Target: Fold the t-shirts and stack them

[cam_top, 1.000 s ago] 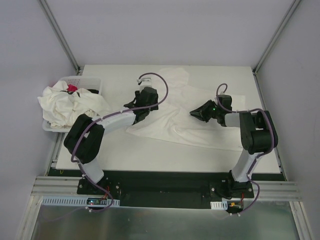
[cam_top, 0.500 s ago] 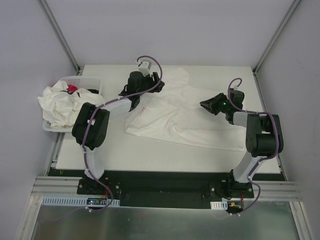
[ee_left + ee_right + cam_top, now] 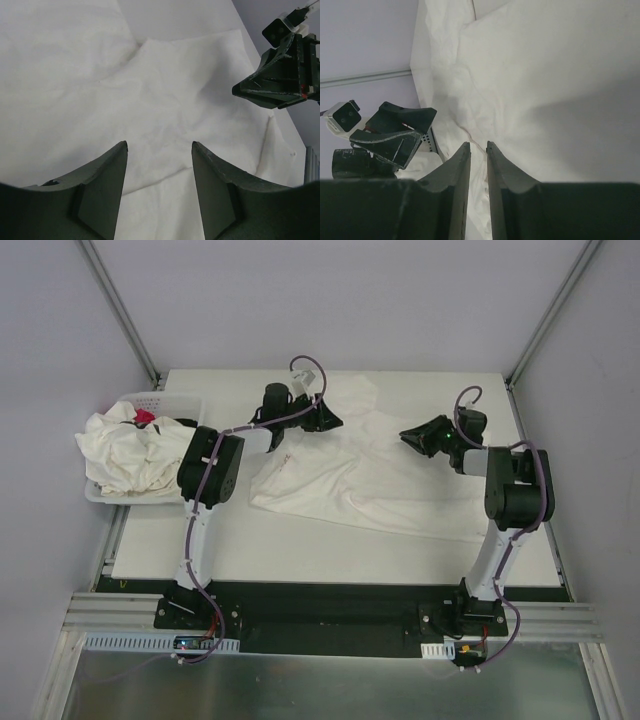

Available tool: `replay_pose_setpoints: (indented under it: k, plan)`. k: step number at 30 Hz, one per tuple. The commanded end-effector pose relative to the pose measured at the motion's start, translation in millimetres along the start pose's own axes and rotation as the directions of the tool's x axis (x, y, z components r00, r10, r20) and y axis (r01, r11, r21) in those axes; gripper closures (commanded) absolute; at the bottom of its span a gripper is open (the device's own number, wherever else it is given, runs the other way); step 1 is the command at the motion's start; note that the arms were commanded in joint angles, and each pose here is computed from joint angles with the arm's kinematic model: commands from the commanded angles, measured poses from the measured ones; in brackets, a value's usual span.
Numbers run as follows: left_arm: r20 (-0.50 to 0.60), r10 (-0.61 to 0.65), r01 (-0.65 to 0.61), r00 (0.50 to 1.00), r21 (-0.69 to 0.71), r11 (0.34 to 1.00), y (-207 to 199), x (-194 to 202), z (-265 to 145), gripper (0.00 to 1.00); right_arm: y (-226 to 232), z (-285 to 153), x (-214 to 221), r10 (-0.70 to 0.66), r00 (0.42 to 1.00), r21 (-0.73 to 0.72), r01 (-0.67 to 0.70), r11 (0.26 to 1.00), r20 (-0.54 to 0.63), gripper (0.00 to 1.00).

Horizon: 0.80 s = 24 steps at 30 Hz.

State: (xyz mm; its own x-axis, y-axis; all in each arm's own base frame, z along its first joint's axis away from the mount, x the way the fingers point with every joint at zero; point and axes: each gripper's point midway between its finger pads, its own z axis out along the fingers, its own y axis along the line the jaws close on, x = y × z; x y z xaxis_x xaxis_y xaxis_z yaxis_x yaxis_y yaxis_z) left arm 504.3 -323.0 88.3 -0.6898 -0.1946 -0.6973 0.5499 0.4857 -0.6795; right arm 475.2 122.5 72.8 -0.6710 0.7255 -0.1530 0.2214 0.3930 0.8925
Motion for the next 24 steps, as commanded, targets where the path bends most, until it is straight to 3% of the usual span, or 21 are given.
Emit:
replay_pose_setpoints:
  k: [1, 7, 13, 17, 24]
  plan:
    - [0.001, 0.030, -0.030, 1.000, 0.095, 0.995, -24, -21, 4, 0.47, 28, -5, -27, -0.030, 0.999, -0.095, 0.033, 0.995, 0.041, 0.78]
    - [-0.041, -0.055, 0.052, 0.998, -0.064, 0.997, 5, -7, 3, 0.48, 44, -23, -42, -0.017, 0.997, -0.150, 0.029, 0.988, 0.081, 0.76]
    - [-0.035, -0.090, 0.076, 0.995, -0.276, 0.958, 31, -3, -13, 0.47, 74, -44, -59, -0.012, 0.992, -0.228, 0.041, 0.973, 0.128, 0.75]
    - [-0.076, -0.138, 0.091, 0.987, -0.445, 0.891, 56, 12, -31, 0.47, 94, -55, -68, -0.020, 0.989, -0.269, 0.060, 0.961, 0.147, 0.75]
    - [-0.044, -0.222, 0.146, 0.974, -0.626, 0.766, 76, 39, -67, 0.48, 117, -75, -82, 0.021, 0.984, -0.341, 0.041, 0.939, 0.176, 0.74]
